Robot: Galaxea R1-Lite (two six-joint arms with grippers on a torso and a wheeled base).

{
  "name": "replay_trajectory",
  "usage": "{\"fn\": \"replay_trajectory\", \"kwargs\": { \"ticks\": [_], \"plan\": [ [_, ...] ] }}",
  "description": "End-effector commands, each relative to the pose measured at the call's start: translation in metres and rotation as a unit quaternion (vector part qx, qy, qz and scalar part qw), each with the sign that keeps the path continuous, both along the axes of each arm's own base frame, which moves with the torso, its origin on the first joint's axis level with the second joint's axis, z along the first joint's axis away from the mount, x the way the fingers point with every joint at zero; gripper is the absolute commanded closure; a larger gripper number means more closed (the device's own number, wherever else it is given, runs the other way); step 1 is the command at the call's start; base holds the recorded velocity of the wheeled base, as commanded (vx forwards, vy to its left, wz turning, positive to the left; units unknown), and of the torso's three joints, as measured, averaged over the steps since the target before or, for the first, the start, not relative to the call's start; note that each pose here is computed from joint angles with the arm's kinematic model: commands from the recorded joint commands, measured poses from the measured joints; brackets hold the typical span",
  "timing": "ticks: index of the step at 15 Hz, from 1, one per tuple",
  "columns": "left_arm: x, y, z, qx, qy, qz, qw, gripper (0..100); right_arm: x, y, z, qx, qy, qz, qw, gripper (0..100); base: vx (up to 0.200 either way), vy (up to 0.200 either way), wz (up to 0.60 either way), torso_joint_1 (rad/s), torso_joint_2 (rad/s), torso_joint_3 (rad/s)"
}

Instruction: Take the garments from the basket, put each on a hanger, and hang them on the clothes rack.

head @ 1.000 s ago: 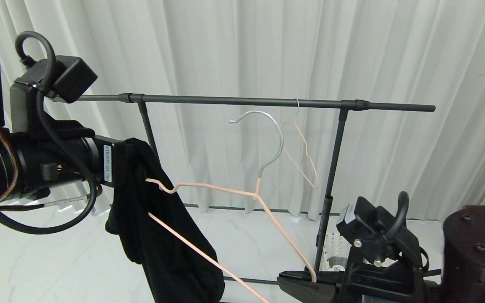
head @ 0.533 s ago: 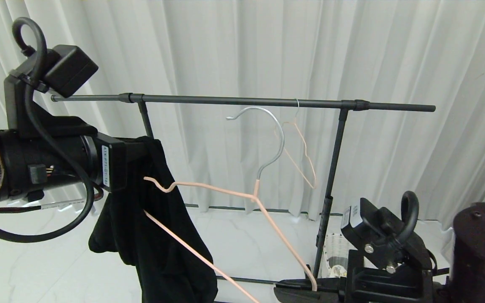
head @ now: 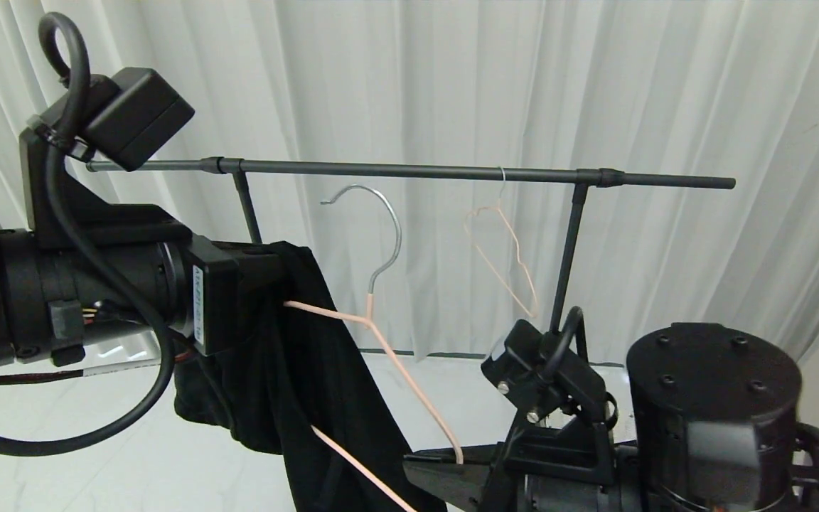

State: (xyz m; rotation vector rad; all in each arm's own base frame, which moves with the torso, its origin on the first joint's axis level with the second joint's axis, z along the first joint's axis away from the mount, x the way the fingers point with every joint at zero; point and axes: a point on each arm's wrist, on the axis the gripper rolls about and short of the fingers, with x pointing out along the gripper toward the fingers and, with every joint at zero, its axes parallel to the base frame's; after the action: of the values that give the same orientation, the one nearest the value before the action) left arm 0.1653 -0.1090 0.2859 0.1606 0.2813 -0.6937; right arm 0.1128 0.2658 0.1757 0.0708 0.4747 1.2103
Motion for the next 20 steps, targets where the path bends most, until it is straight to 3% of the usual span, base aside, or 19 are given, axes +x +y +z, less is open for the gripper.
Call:
{"fn": "replay_trajectory", "kwargs": {
  "ticks": [1, 4, 11, 14, 15, 20],
  "plan": [
    [-0.002, -0.004, 0.000, 0.000, 0.001, -0.012, 0.9999, 100, 0.008, 0.016, -0.011, -0.002, 0.008, -0.003, 1.0000, 100, 0.000, 0.000, 0.00, 0.000, 0.00, 0.000],
    [-0.004, -0.007, -0.002, 0.002, 0.004, -0.020, 0.9998, 100, 0.012, 0.023, -0.013, 0.007, 0.015, -0.010, 0.9998, 100, 0.000, 0.000, 0.00, 0.000, 0.00, 0.000],
    [-0.004, 0.002, -0.006, 0.008, 0.004, -0.002, 1.0000, 100, 0.032, 0.014, -0.012, 0.012, 0.020, -0.068, 0.9974, 100, 0.000, 0.000, 0.00, 0.000, 0.00, 0.000],
    [-0.001, -0.003, -0.011, 0.037, -0.006, -0.018, 0.9991, 100, 0.032, 0.016, -0.012, 0.011, 0.017, -0.072, 0.9972, 100, 0.000, 0.000, 0.00, 0.000, 0.00, 0.000],
    [-0.001, -0.004, -0.011, 0.038, -0.006, -0.021, 0.9990, 0, 0.032, 0.016, -0.012, 0.011, 0.015, -0.075, 0.9970, 100, 0.000, 0.000, 0.00, 0.000, 0.00, 0.000],
    [-0.007, 0.002, -0.006, 0.032, -0.019, -0.016, 0.9992, 0, 0.036, 0.016, -0.005, 0.035, -0.020, -0.124, 0.9915, 100, 0.000, 0.000, 0.00, 0.000, 0.00, 0.000]
  ]
}}
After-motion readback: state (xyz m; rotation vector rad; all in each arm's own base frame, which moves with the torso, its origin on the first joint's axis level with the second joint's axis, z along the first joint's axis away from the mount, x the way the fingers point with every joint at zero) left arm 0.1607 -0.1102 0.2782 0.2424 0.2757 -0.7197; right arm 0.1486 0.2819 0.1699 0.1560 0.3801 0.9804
